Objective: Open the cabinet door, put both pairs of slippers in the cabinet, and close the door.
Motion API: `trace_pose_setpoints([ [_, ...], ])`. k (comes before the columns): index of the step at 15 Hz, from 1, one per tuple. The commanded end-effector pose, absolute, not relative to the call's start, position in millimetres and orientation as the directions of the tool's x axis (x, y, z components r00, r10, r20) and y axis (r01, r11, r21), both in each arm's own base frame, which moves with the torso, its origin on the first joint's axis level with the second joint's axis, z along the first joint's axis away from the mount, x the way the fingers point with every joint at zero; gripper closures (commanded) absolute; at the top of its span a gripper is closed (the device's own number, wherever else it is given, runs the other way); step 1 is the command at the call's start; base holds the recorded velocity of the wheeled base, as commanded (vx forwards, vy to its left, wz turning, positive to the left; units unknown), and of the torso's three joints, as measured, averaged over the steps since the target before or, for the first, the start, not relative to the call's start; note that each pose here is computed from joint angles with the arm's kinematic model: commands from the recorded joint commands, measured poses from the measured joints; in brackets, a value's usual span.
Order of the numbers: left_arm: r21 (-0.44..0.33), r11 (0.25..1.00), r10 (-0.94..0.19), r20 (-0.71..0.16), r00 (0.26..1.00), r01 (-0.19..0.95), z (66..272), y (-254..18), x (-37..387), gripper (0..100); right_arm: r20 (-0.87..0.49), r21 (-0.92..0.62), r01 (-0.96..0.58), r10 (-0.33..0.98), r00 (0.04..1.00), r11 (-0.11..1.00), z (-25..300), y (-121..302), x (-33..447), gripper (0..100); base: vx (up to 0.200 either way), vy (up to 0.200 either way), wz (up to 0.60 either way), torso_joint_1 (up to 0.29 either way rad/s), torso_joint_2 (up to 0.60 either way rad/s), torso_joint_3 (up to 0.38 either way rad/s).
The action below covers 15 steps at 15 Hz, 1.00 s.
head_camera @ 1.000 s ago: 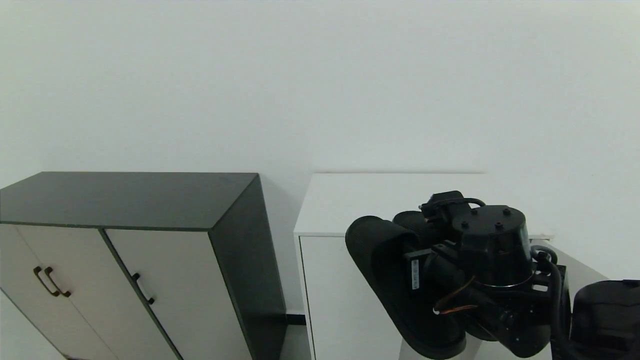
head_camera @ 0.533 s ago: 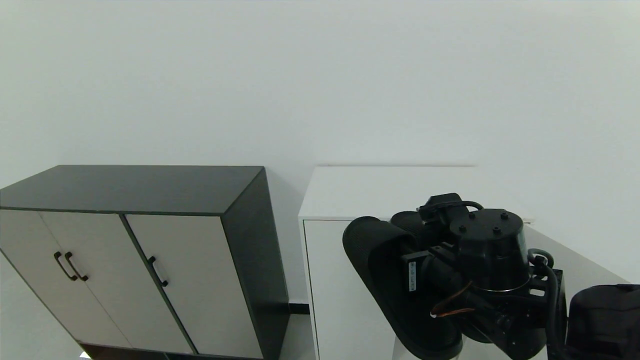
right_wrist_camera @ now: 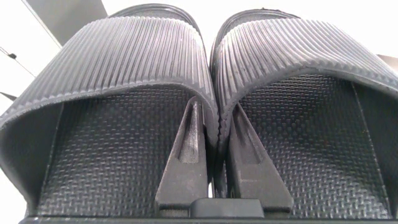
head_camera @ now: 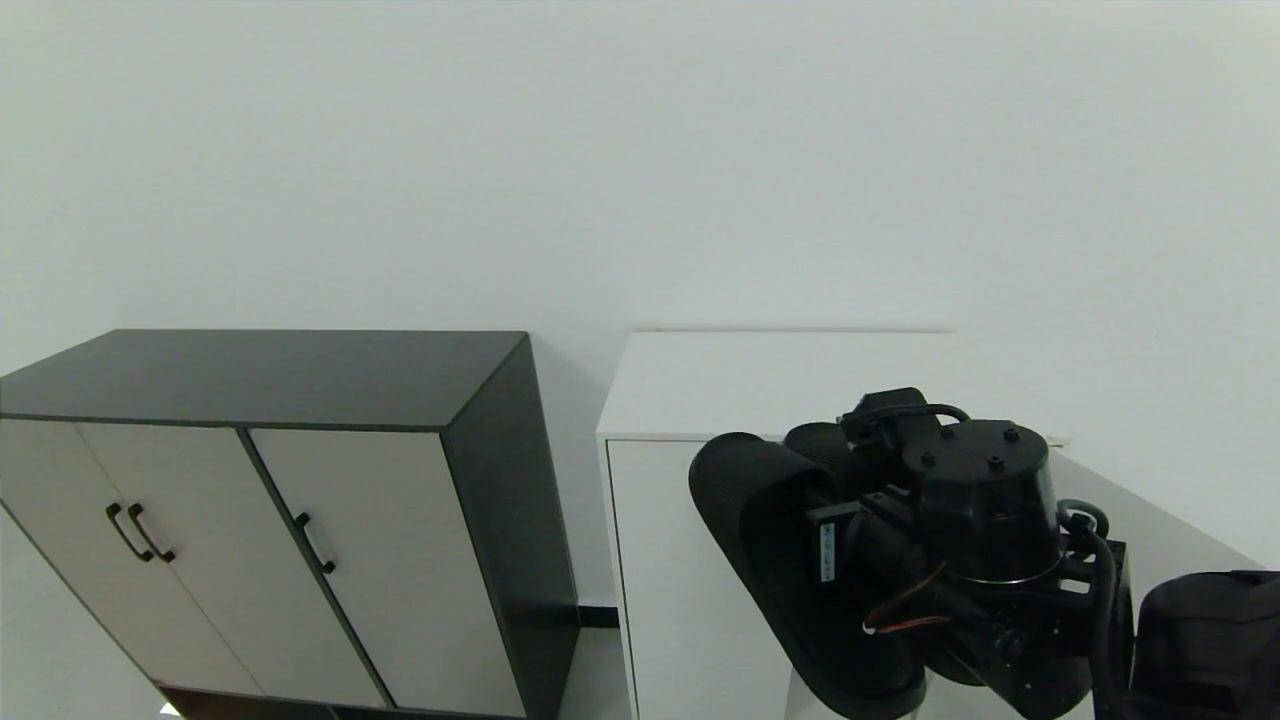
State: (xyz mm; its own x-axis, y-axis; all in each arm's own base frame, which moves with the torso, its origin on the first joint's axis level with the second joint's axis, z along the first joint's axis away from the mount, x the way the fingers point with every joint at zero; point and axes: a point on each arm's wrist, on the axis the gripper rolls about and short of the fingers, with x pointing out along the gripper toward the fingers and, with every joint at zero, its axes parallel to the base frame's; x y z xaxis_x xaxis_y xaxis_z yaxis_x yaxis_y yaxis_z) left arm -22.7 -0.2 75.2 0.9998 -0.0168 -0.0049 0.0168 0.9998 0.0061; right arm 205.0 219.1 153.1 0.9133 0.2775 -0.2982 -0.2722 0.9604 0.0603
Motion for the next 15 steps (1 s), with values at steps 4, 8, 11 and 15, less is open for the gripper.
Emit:
trace_pose_setpoints([
  [4, 0.006, 1.0, -0.017, -0.005, 1.0, 0.017, 75.2, -0.2, -22.7, 100, -0.295, 0.063, -0.274, 0.28, 0.913, 0.96, 150.7, 220.1, 205.5, 100, 0.0, 0.0, 0.0, 0.0, 0.0, 0.0],
  [8, 0.006, 1.0, -0.017, -0.005, 1.0, 0.017, 75.2, -0.2, -22.7, 100, -0.281, 0.067, -0.275, 0.282, 0.917, 0.959, 147.4, 222.8, 208.0, 100, 0.0, -0.1, 0.0, 0.0, 0.0, 0.002],
  [11, 0.006, 1.0, -0.017, -0.005, 1.0, 0.017, 75.2, -0.2, -22.7, 100, -0.28, 0.066, -0.274, 0.281, 0.918, 0.96, 148.3, 220.9, 206.3, 100, 0.0, -0.2, 0.0, 0.002, 0.01, 0.001],
  [15, 0.006, 1.0, -0.017, -0.005, 1.0, 0.017, 75.2, -0.2, -22.7, 100, -0.284, 0.059, -0.285, 0.29, 0.914, 0.957, 148.0, 218.9, 200.9, 100, 0.0, -0.2, 0.0, 0.005, 0.0, 0.004],
])
